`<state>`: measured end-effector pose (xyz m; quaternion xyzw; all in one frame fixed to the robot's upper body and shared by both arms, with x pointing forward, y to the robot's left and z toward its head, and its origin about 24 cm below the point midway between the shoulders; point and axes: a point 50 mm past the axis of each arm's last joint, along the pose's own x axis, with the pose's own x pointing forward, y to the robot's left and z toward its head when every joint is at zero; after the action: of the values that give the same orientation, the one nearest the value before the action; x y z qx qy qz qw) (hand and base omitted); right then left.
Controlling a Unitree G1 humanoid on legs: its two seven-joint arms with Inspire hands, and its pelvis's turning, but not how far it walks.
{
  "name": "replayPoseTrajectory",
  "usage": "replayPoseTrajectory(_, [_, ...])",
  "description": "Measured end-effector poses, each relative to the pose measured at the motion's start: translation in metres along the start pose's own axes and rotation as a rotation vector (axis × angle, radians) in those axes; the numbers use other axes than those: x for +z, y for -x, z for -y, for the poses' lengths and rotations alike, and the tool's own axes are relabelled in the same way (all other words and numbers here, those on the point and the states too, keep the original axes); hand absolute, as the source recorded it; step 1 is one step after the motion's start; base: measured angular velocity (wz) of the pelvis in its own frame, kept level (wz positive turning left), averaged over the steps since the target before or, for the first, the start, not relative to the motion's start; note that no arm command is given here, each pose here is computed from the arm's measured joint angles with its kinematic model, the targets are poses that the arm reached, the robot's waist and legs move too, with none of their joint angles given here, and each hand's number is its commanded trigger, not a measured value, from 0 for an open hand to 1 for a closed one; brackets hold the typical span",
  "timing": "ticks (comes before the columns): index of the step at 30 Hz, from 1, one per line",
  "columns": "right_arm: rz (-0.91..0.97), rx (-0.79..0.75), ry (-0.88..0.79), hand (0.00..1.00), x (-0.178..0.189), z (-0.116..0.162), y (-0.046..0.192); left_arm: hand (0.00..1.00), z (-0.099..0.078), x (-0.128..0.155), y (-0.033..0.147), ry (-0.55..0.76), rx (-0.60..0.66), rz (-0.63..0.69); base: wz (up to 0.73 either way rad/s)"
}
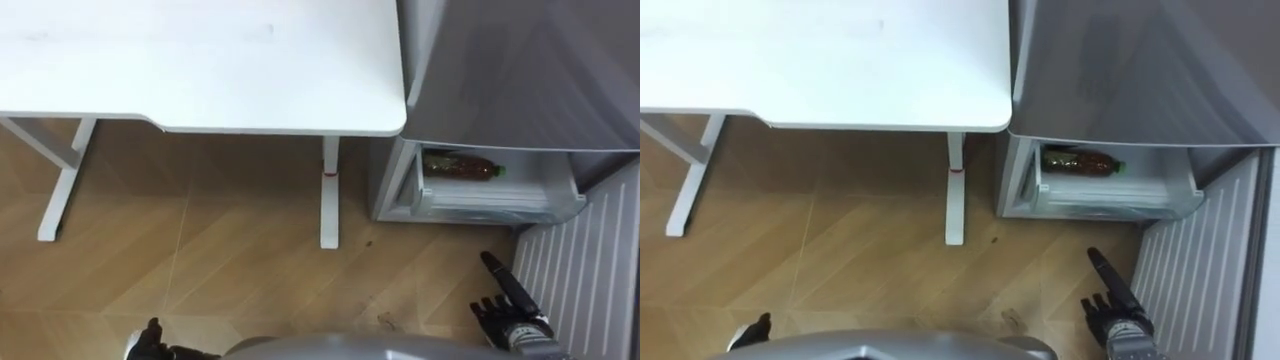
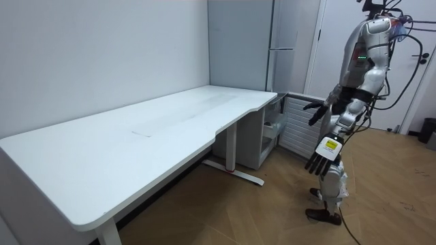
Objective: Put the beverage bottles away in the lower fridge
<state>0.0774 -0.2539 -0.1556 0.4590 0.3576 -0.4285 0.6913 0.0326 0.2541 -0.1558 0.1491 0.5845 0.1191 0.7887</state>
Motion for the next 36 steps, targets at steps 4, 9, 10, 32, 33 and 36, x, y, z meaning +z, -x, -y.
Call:
replayPoseTrajectory(4, [-0.004, 0.004, -0.005, 0.00, -0.001, 0.000, 0.000, 0.00, 0.002, -0.001, -0.001, -0.002, -0.006, -0.011, 0.01])
replayPoseTrajectory(9, [-0.008, 0.002, -0.040, 0.00, -0.003, 0.001, 0.000, 0.00, 0.002, -0.007, 0.000, -0.006, -0.007, -0.031, 0.05])
replayPoseTrajectory(10, [-0.008, 0.002, -0.042, 0.00, -0.003, 0.001, 0.000, 0.00, 0.002, -0.009, 0.001, -0.006, -0.007, -0.034, 0.03])
replayPoseTrajectory(32, [0.039, 0.124, -0.119, 0.00, 0.006, -0.024, -0.005, 0.00, 0.012, -0.037, 0.008, -0.076, -0.061, -0.131, -0.07])
replayPoseTrajectory(33, [0.035, 0.129, -0.120, 0.00, 0.004, -0.027, -0.005, 0.00, 0.010, -0.038, 0.008, -0.081, -0.058, -0.134, -0.11])
replayPoseTrajectory(36, [0.039, 0.164, -0.144, 0.00, 0.005, -0.039, -0.007, 0.00, 0.010, -0.029, 0.004, -0.074, -0.057, -0.108, 0.06])
